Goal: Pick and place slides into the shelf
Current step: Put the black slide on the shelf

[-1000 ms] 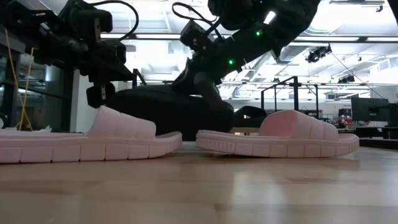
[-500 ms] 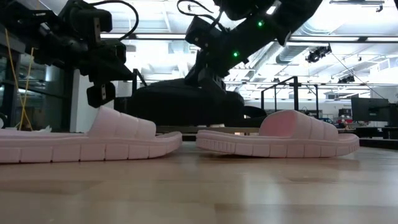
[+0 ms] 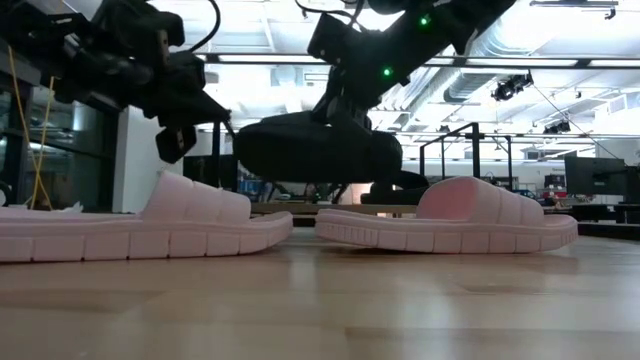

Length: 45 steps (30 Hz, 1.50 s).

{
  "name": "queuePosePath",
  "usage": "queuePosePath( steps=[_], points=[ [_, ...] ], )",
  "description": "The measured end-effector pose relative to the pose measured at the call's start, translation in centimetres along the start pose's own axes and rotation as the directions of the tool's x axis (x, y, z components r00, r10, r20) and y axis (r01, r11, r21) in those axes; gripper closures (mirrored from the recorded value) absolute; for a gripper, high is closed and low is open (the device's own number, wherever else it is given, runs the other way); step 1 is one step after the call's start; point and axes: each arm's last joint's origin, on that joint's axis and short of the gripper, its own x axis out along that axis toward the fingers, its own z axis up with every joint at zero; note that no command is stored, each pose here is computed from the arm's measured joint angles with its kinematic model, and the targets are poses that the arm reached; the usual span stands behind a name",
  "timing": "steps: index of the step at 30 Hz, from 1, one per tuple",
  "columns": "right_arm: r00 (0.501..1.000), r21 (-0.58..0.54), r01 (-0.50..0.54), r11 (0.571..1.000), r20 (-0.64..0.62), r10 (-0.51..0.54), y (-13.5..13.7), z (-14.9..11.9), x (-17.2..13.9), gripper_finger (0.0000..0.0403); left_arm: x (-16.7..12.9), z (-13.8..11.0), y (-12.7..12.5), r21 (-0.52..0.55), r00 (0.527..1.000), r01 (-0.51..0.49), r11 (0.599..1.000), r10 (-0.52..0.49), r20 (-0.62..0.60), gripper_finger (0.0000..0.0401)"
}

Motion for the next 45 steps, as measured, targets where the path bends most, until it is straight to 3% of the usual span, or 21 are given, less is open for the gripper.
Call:
queuePosePath(
  steps=[5, 14, 22, 30, 38, 45],
  points=[
    [0.996, -0.019, 0.069, 0.997, -0.053, -0.070, -0.6, -0.1, -0.3, 0.0403, 0.0, 0.6, -0.3, 0.019, 0.997, 0.002, 1.000, -0.003, 0.076, 0.0400],
    [0.978, -0.016, 0.166, 0.986, -0.124, -0.167, -2.6, 0.6, -0.7, 0.0403, -0.1, 0.9, -0.6, 0.056, 0.994, 0.051, 0.997, -0.056, 0.098, 0.0400],
    [0.950, -0.001, 0.191, 0.982, -0.250, -0.186, -4.6, -0.4, 0.7, 0.0403, -0.2, 1.1, -0.7, 0.088, 0.993, 0.050, 0.995, -0.059, 0.105, 0.0400],
    [0.924, 0.013, 0.227, 0.974, -0.318, -0.212, -6.0, -1.9, 2.1, 0.0403, -0.2, 3.4, -2.5, 0.208, 0.987, 0.088, 0.974, -0.113, 0.114, 0.0400],
    [0.896, 0.009, 0.258, 0.966, -0.378, -0.235, -7.2, -3.5, 3.5, 0.0403, -0.2, 5.1, -3.5, 0.265, 0.999, -0.004, 0.964, -0.010, 0.050, 0.0400],
    [0.878, 0.019, 0.258, 0.966, -0.421, -0.226, -7.6, -4.9, 4.7, 0.0403, -0.4, 6.2, -4.4, 0.277, 0.999, -0.007, 0.961, -0.003, 0.038, 0.0400]
  ],
)
